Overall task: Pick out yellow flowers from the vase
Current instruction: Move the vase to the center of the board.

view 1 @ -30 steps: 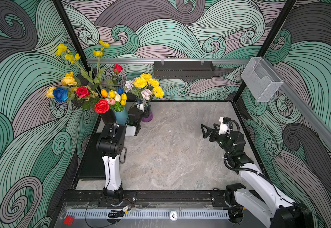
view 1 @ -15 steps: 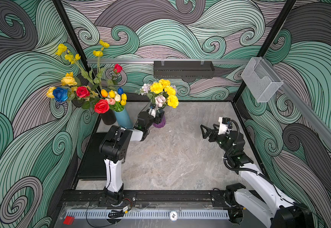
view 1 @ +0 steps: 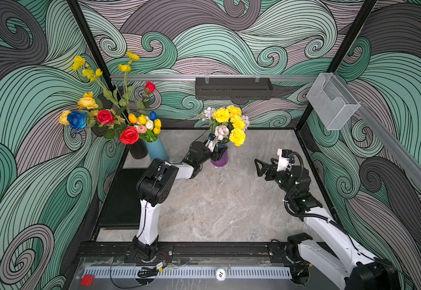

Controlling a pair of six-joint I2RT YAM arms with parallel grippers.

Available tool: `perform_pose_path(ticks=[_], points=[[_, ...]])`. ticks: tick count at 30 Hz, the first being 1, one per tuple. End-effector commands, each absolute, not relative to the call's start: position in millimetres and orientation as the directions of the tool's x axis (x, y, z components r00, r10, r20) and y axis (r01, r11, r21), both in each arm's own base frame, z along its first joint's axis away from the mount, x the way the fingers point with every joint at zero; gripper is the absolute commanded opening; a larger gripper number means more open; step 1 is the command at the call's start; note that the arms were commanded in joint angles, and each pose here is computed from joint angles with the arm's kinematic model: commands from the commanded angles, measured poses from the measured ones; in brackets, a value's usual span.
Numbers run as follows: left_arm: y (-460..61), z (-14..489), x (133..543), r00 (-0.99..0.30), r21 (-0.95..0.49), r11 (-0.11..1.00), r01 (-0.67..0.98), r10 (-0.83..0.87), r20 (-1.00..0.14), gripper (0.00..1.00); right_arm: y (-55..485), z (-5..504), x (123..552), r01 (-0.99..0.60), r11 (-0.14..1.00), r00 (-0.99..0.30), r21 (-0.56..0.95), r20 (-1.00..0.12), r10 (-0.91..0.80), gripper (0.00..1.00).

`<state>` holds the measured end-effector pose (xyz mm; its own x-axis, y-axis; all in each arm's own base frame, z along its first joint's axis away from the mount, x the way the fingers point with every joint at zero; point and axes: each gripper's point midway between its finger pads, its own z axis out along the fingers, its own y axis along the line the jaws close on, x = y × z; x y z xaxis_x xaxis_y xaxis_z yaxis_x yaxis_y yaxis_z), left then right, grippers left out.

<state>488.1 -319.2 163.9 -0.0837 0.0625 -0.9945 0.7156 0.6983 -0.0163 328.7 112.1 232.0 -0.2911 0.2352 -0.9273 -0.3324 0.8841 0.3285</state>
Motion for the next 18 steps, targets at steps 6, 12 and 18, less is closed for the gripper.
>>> perform_pose_path(ticks=[6,12,18], points=[[-319,192,482,-0.025,-0.014,0.688,0.726,0.006,-1.000,0.99,122,250,330,-0.369,0.877,-0.249,0.308,-0.942,0.226,0.97],[-308,190,476,-0.026,-0.023,0.713,0.700,-0.007,-1.000,0.99,124,250,331,-0.373,0.879,-0.243,0.298,-0.945,0.217,0.97],[-296,186,468,-0.031,-0.030,0.742,0.669,-0.012,-0.999,0.98,123,249,330,-0.365,0.885,-0.239,0.288,-0.948,0.210,0.97]])
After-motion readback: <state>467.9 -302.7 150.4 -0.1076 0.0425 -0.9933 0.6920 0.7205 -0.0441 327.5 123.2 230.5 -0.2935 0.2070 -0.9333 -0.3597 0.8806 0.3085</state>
